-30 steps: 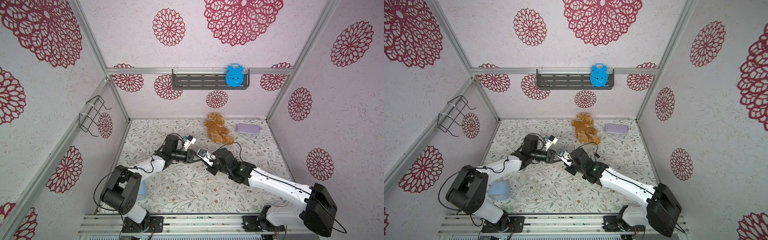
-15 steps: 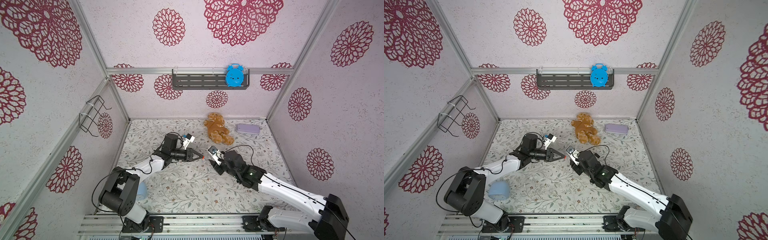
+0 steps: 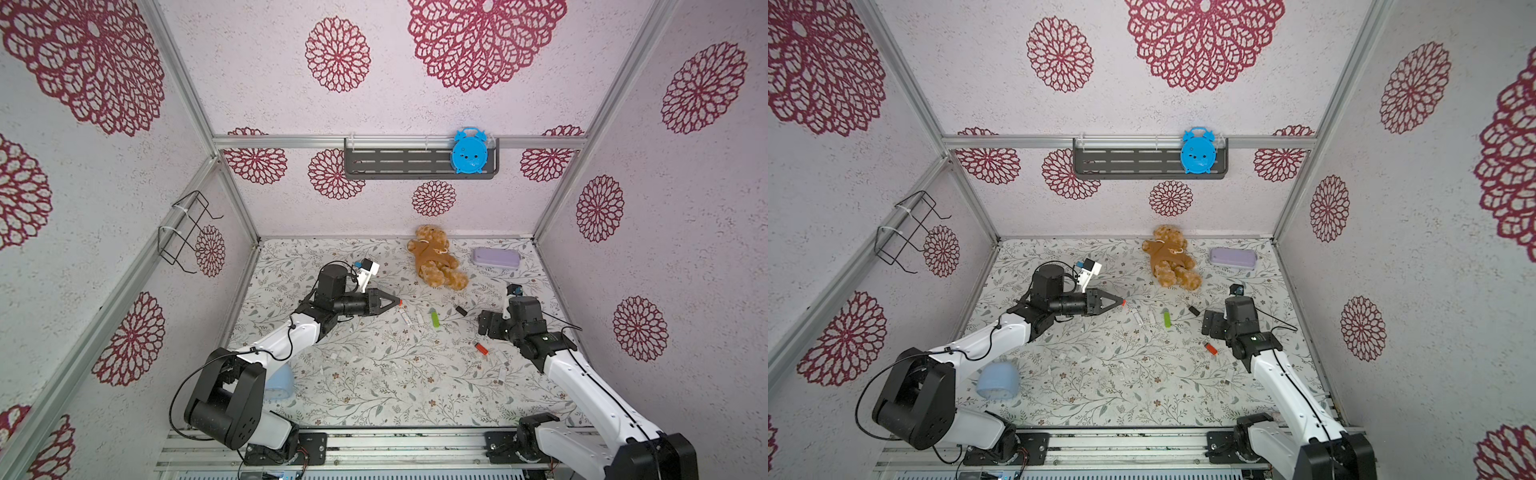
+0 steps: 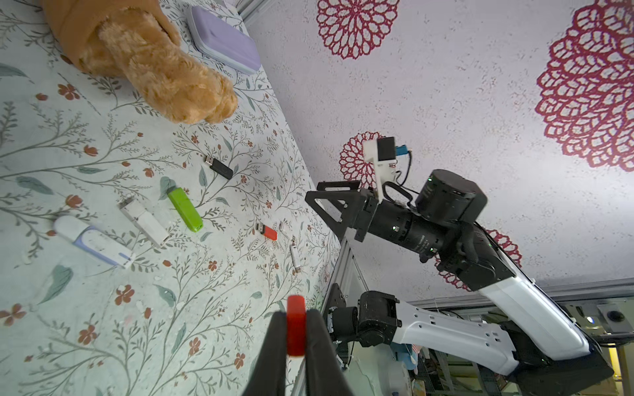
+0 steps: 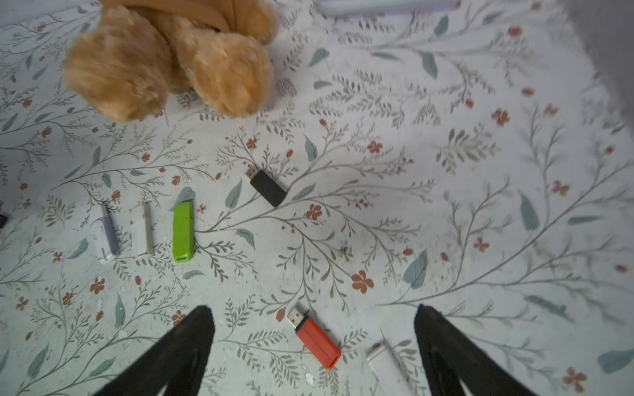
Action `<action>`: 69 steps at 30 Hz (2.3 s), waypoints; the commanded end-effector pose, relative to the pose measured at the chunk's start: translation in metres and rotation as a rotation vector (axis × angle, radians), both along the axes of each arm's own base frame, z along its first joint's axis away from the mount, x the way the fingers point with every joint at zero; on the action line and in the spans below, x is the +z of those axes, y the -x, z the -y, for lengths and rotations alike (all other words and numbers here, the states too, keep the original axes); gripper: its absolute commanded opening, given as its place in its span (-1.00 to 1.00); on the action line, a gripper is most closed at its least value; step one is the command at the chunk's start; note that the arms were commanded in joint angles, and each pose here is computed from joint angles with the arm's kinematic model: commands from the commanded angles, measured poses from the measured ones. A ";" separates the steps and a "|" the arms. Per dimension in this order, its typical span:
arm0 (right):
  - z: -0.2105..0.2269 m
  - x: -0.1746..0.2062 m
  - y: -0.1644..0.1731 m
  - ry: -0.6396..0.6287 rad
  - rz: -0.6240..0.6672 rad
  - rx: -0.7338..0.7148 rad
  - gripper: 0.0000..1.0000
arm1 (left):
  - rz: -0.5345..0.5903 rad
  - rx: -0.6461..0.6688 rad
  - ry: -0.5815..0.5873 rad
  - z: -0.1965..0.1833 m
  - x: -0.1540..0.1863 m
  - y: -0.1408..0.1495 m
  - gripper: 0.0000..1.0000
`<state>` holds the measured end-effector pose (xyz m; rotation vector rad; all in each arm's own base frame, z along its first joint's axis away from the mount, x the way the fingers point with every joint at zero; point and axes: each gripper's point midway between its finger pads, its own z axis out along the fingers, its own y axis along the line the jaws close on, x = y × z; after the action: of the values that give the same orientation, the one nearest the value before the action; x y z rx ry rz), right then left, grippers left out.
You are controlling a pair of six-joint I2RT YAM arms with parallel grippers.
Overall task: Close the usb drive cover
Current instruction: Pick up the cover from the center of the board, then pick up the USB drive from the center of the board.
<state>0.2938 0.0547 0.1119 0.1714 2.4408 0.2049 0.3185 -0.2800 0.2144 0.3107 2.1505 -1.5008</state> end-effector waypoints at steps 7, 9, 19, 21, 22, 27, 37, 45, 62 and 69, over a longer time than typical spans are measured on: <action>-0.015 -0.042 0.013 -0.022 -0.241 0.090 0.56 | 0.047 0.036 0.018 -0.002 0.015 -0.010 -0.81; -0.015 -0.049 0.013 -0.006 -0.279 0.102 0.49 | 0.038 0.030 0.016 -0.001 0.013 -0.010 -0.81; -0.017 -0.075 0.015 0.068 -0.424 0.162 0.17 | 0.035 0.046 0.004 -0.003 0.011 -0.009 -0.81; -0.016 -0.077 0.016 0.106 -0.447 0.159 0.17 | 0.032 0.046 0.004 -0.002 0.011 -0.009 -0.81; -0.014 -0.078 0.016 0.124 -0.455 0.153 0.17 | 0.032 0.045 0.004 -0.002 0.011 -0.008 -0.81; -0.023 -0.085 0.022 0.153 -0.510 0.187 0.13 | 0.036 0.039 0.001 -0.002 0.011 -0.006 -0.80; -0.032 -0.093 0.040 0.227 -0.584 0.197 -0.20 | 0.040 0.027 -0.005 -0.003 0.009 -0.002 -0.80; -0.028 -0.100 0.042 0.280 -0.600 0.178 -0.41 | 0.044 0.027 -0.009 -0.003 0.010 -0.002 -0.80; -0.114 -0.105 0.059 0.303 -0.613 0.553 -0.54 | 0.056 0.094 -0.025 -0.017 0.009 -0.007 -0.79; -0.132 -0.106 0.067 0.381 -0.618 0.628 -0.51 | 0.066 0.118 -0.023 -0.023 0.012 -0.007 -0.79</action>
<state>0.2453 0.1986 0.0189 -0.7670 2.9296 0.0011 0.3235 -0.2636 0.2184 0.2329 2.1342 -1.4053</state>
